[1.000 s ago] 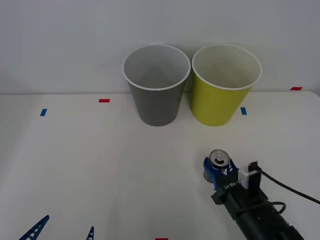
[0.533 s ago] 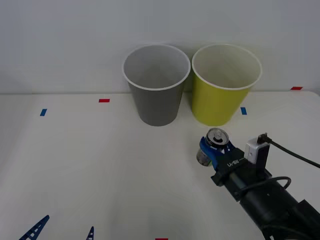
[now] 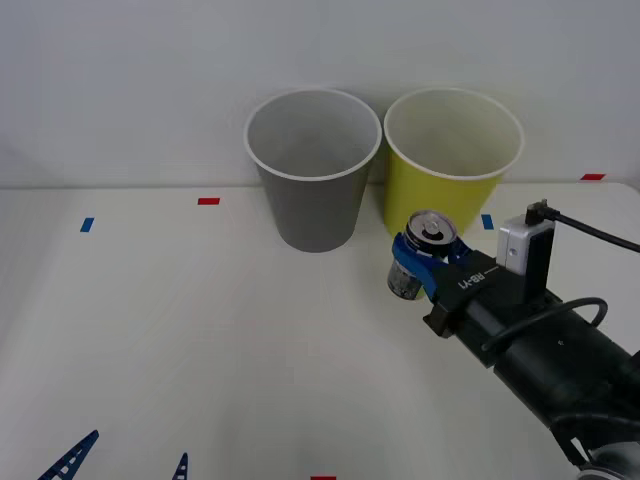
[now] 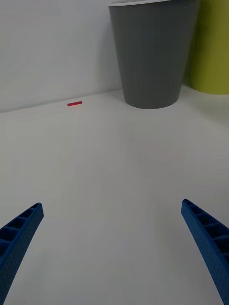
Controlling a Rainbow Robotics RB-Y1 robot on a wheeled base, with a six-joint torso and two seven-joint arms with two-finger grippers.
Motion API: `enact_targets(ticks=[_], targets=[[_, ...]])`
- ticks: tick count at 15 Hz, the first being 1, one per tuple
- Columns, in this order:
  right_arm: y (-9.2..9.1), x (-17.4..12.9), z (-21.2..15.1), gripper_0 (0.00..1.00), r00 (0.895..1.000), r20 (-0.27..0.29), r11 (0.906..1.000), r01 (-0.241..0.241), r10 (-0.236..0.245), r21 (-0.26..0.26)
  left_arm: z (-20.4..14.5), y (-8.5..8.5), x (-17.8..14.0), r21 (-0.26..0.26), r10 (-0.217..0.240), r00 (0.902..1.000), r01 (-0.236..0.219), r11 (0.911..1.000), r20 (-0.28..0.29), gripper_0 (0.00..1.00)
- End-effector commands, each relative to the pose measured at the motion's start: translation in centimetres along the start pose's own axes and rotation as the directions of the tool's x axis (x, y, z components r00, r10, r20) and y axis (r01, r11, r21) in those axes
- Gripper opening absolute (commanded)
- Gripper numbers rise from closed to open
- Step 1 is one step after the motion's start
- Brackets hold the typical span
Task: Put cans in the gray bin and PET bottles in the light green bin.
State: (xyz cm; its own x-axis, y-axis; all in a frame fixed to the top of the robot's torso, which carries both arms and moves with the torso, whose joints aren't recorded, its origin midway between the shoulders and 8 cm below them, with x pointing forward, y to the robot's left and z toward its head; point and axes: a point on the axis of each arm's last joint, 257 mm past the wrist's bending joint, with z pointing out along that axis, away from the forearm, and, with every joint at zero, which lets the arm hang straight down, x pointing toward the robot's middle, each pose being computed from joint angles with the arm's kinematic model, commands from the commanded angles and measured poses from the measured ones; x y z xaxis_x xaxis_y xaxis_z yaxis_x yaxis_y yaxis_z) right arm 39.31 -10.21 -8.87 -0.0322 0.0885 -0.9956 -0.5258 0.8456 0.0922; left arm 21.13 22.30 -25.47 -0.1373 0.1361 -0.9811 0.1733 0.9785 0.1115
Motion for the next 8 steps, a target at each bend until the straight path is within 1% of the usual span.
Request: enact_targets(ticks=[1, 2, 3, 4, 5, 7, 8], targets=[[0.2, -2.9, 0.7, 0.06, 0.999, -0.018, 0.9992, 0.035, -0.035, 0.021, 0.0, 0.0, 0.0, 0.0, 0.0, 1.0, 0.0, 1.0, 0.0, 1.0], [0.2, -3.8, 0.9, 0.06, 0.999, -0.026, 0.9987, 0.031, -0.03, 0.041, 0.0, 0.0, 0.0, 0.0, 0.0, 1.0, 0.0, 1.0, 0.0, 1.0], [0.1, -4.7, 1.0, 0.06, 0.999, -0.033, 0.9968, 0.045, -0.043, 0.066, 0.0, 0.0, 0.0, 0.0, 0.0, 1.0, 0.0, 1.0, 0.0, 1.0], [0.3, -5.5, 1.2, 0.06, 0.999, -0.036, 0.9964, 0.036, -0.033, 0.076, 0.0, 0.0, 0.0, 0.0, 0.0, 1.0, 0.0, 1.0, 0.0, 1.0], [0.7, -6.4, 1.7, 0.06, 1.0, -0.029, 0.9978, -0.003, 0.005, 0.067, 0.0, 0.0, 0.0, 0.0, 0.0, 1.0, 0.0, 1.0, 0.0, 1.0], [1.0, -7.8, 2.6, 0.05, 0.999, -0.033, 0.9979, 0.019, -0.017, 0.062, 0.0, 0.0, 0.0, 0.0, 0.0, 1.0, 0.0, 1.0, 0.0, 1.0], [1.5, -8.9, 3.4, 0.05, 0.999, -0.041, 0.9986, 0.018, -0.016, 0.05, 0.0, 0.0, 0.0, 0.0, 0.0, 1.0, 0.0, 1.0, 0.0, 1.0]])
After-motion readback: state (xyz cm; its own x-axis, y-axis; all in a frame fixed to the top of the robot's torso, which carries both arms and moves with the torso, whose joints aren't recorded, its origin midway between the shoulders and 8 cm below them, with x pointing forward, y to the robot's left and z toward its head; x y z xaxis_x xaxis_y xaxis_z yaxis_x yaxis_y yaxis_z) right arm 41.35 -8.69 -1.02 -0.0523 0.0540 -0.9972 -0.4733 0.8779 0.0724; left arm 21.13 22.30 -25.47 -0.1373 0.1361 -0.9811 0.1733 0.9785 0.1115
